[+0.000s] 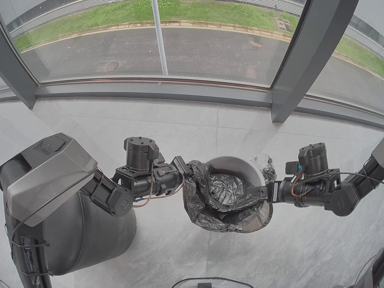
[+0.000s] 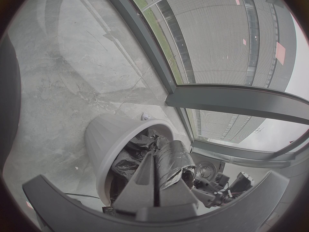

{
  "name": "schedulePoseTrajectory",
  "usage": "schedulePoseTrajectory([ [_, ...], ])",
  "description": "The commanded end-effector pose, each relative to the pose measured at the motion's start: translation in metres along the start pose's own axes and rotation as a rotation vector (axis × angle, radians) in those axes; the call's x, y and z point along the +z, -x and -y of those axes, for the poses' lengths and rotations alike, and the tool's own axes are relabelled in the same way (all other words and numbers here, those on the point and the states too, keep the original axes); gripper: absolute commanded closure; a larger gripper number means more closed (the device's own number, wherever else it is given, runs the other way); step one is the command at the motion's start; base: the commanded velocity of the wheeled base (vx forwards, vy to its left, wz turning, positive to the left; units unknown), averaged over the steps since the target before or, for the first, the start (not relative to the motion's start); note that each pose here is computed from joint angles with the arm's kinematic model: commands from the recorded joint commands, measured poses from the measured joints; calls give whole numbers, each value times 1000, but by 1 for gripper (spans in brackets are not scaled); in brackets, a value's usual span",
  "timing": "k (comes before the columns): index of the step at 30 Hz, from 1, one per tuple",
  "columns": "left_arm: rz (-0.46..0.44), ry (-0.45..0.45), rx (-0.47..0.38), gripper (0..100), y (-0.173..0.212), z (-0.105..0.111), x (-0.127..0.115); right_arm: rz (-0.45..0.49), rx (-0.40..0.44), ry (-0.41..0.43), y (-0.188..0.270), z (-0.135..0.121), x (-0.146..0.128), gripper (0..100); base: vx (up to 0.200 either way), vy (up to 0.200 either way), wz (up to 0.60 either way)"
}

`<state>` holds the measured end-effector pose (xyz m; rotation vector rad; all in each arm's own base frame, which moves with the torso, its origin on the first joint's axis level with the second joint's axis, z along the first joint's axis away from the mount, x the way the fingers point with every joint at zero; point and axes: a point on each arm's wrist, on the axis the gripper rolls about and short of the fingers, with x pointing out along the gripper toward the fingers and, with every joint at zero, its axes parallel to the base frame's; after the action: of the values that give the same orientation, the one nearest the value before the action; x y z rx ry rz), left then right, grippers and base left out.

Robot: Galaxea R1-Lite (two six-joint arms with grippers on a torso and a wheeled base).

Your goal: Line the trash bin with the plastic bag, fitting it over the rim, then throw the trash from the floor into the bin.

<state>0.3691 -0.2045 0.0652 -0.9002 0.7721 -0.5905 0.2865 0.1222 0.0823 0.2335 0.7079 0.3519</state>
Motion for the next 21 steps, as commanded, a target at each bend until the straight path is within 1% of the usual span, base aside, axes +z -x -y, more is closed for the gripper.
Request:
schedulePoseTrajectory([
  [1,6,-2,-6,100,1,2,2,82,85,57,2,-35,23,0,0,0,0],
  [3,7,-3,-8,100,2,3,2,77,83,81,-6,-46,25,0,0,0,0],
  [4,8,-2,-9,100,2,4,2,73,65,111,-14,-54,26,0,0,0,0],
  [6,7,-2,-8,100,2,3,2,69,62,113,-14,-54,26,0,0,0,0],
  [7,9,-4,-12,100,3,5,3,49,23,167,-30,-63,24,0,0,0,0],
  [8,10,-4,-13,100,4,6,3,41,10,193,-38,-68,21,0,0,0,0],
  [11,11,-5,-14,100,3,6,3,22,3,237,-50,-77,12,0,0,0,0],
  [17,13,-5,-15,100,4,6,4,5,-74,326,-72,-86,-4,0,0,0,0],
  [21,14,-5,-14,100,4,6,4,11,-108,344,-76,-90,-9,0,0,0,0],
])
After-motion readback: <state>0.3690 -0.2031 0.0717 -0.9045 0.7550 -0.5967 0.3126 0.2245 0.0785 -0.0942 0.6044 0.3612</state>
